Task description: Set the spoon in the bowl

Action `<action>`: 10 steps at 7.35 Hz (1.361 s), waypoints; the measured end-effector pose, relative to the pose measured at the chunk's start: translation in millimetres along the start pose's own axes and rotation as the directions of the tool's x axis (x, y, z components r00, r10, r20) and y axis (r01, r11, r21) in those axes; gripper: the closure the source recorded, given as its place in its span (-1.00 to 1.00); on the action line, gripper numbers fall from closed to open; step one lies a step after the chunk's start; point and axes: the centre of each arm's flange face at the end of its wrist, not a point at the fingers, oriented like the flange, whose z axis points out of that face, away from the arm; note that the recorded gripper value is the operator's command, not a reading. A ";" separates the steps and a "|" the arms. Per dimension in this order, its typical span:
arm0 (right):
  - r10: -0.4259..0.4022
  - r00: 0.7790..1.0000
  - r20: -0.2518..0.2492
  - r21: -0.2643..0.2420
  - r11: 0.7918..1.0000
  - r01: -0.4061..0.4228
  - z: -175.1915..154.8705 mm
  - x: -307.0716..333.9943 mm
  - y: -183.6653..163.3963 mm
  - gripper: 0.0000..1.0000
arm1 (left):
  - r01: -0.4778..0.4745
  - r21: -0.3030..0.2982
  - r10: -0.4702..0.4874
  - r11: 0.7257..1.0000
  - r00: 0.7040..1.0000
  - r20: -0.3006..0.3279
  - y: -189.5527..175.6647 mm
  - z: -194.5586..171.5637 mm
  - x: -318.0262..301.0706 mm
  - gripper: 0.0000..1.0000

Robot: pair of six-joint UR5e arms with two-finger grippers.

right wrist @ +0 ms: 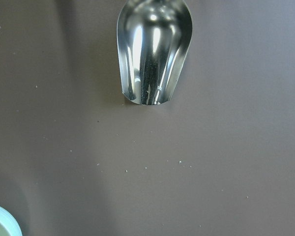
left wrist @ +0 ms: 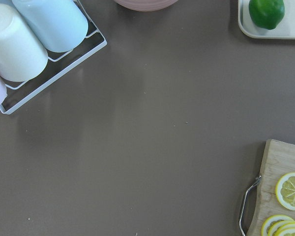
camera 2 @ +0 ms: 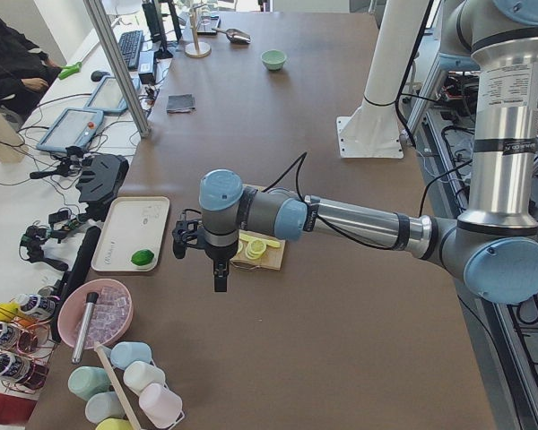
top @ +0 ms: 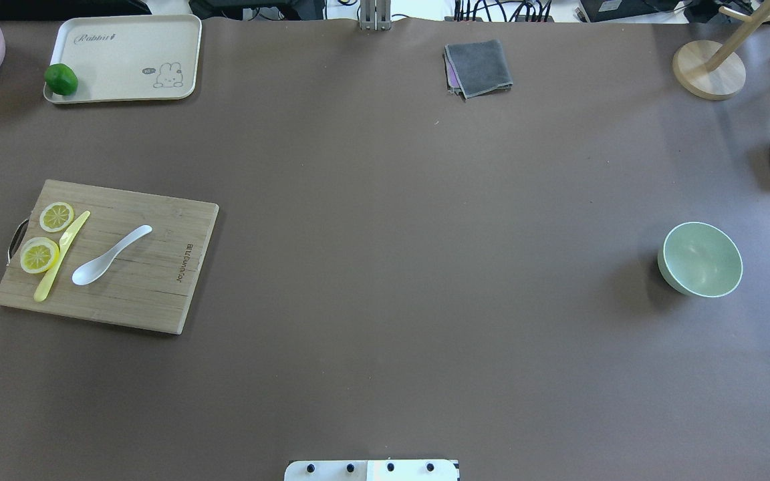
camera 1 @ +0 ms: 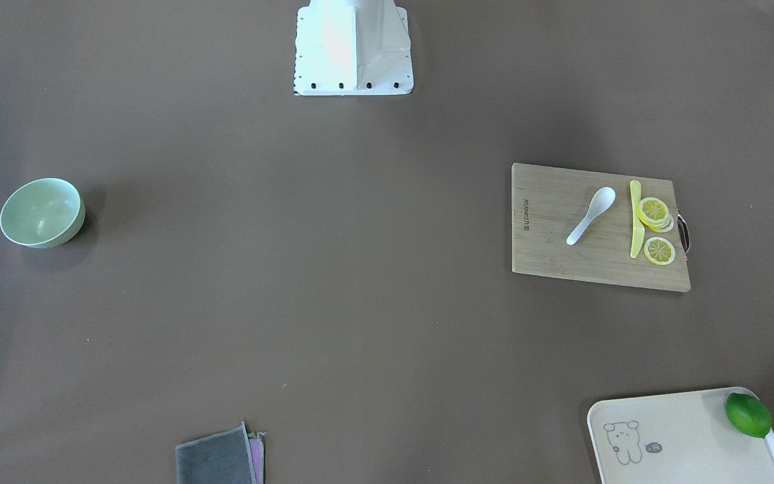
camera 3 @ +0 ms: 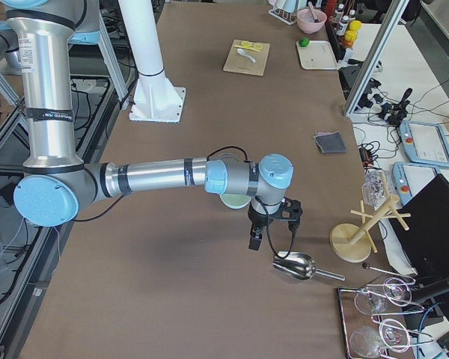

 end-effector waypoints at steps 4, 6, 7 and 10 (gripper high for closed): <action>-0.002 1.000 0.000 0.003 1.000 0.002 -1.6 -2.5 -1.7 -1.00 | 0.019 -0.022 -0.018 1.000 1.000 0.003 3.0 13.9 -13.0 -0.96; -0.005 1.000 0.000 0.004 1.000 0.005 -2.1 -4.2 -2.7 -1.00 | 0.020 -0.026 -0.020 0.999 1.000 0.004 -5.5 19.6 -15.5 -0.96; -0.005 1.000 0.001 0.004 1.000 0.005 -2.3 -5.7 -2.9 -1.00 | 0.013 -0.022 -0.013 1.000 1.000 0.002 -7.2 19.6 -15.1 -0.96; -0.029 1.000 0.003 0.008 1.000 0.029 -1.7 -18.7 -2.6 -1.00 | 0.010 -0.018 -0.010 1.000 1.000 0.014 -7.2 21.2 -18.1 -0.96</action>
